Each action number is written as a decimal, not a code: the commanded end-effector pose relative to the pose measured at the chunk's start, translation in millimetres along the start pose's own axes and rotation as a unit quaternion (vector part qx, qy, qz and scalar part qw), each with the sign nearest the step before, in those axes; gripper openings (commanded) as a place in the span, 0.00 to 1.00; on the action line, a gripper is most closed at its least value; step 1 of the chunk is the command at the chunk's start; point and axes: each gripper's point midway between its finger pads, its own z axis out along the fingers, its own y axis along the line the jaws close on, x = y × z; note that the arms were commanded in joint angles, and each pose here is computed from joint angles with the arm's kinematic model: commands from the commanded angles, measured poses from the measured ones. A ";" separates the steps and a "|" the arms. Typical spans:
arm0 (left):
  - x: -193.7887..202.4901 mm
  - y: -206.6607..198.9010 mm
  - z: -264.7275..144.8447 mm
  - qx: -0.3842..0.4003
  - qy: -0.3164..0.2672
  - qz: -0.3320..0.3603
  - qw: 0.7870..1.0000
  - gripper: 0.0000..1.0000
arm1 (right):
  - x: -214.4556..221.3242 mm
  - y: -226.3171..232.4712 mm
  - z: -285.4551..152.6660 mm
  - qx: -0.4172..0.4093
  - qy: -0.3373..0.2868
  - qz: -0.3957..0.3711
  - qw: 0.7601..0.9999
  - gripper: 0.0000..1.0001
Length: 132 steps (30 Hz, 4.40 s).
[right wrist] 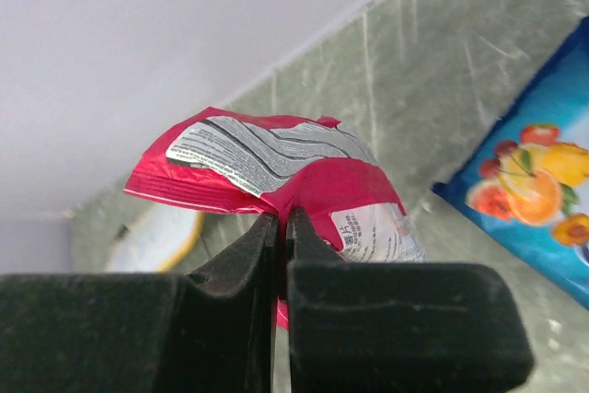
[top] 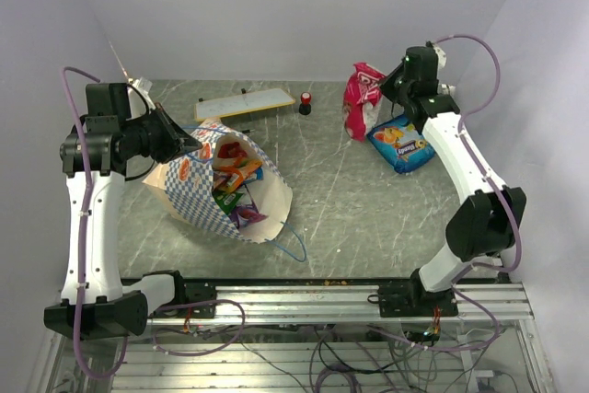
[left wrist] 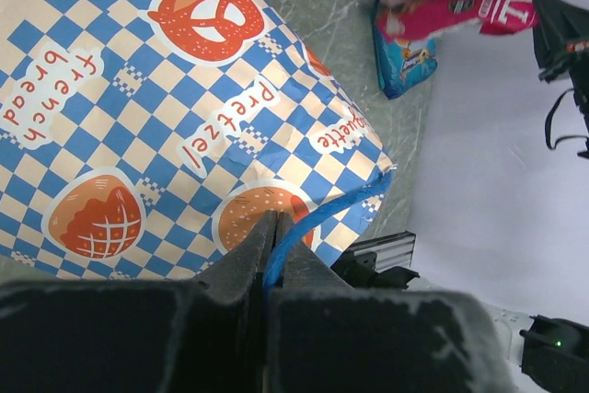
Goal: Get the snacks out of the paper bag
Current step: Place the snack at the center of the board, then take out the snack from the paper bag.
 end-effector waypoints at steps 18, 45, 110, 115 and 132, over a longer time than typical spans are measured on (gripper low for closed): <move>8.4 -16.1 3.1 0.032 0.021 0.041 0.998 0.07 | 79.6 -258.7 29.9 0.191 -0.041 0.322 0.926 0.00; 9.5 -12.1 7.0 0.025 0.024 0.035 0.999 0.07 | 132.1 -241.2 5.6 0.087 0.080 0.190 0.975 0.00; 31.6 -5.4 -2.4 0.019 0.043 0.009 0.999 0.07 | 357.4 119.3 -223.3 -0.637 0.011 -0.577 0.511 0.65; 29.5 -2.5 -10.7 -0.002 0.042 0.033 0.999 0.07 | 389.9 124.3 -180.5 -0.599 -0.006 -0.653 0.464 0.66; 26.1 1.8 -6.8 -0.016 0.059 0.051 0.997 0.07 | 457.4 126.2 -155.1 -0.609 0.007 -0.673 0.420 0.67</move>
